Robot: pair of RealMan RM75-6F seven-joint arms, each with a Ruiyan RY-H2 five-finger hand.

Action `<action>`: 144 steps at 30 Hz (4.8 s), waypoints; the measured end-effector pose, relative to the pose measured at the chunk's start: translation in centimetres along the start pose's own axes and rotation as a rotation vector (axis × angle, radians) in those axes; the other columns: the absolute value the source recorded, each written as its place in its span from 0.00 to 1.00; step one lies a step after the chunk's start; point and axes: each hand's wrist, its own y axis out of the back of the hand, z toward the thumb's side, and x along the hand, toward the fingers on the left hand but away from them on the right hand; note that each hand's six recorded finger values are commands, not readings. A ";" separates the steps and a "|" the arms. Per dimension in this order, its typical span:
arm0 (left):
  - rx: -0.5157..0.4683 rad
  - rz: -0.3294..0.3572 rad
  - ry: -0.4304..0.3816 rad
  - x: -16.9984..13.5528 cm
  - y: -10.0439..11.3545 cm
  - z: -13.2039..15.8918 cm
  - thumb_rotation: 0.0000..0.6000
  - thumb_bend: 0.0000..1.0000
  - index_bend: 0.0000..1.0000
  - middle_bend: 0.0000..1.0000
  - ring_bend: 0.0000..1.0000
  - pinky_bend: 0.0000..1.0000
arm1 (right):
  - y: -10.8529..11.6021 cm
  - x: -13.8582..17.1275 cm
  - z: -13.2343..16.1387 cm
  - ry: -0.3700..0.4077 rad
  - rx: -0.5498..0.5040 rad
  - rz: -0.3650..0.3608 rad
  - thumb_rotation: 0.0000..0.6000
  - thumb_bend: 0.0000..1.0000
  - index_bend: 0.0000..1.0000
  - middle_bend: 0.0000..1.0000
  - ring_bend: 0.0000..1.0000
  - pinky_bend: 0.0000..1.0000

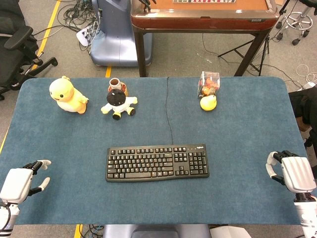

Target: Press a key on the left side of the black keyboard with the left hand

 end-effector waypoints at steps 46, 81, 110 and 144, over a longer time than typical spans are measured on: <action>0.130 -0.367 -0.397 5.6 -5.2 14.4 1.00 0.53 0.09 0.87 0.83 1.00 | 0.3 0.7 -0.1 -0.020 0.027 -0.014 1.00 0.52 0.67 0.60 0.49 0.65; 0.129 -0.496 -0.448 6.0 -6.9 19.1 1.00 0.57 0.11 0.88 0.84 1.00 | 0.2 0.6 -0.2 -0.021 0.023 -0.007 1.00 0.52 0.67 0.60 0.49 0.65; 0.180 -0.541 -0.448 5.6 -8.6 19.0 1.00 0.57 0.13 0.88 0.84 1.00 | 0.0 0.5 -0.2 -0.022 0.026 0.004 1.00 0.52 0.67 0.60 0.49 0.65; 0.144 -0.447 -0.453 4.6 -6.2 19.1 1.00 0.56 0.14 0.84 0.81 1.00 | -0.1 0.5 -0.2 -0.020 0.025 0.009 1.00 0.52 0.67 0.60 0.49 0.65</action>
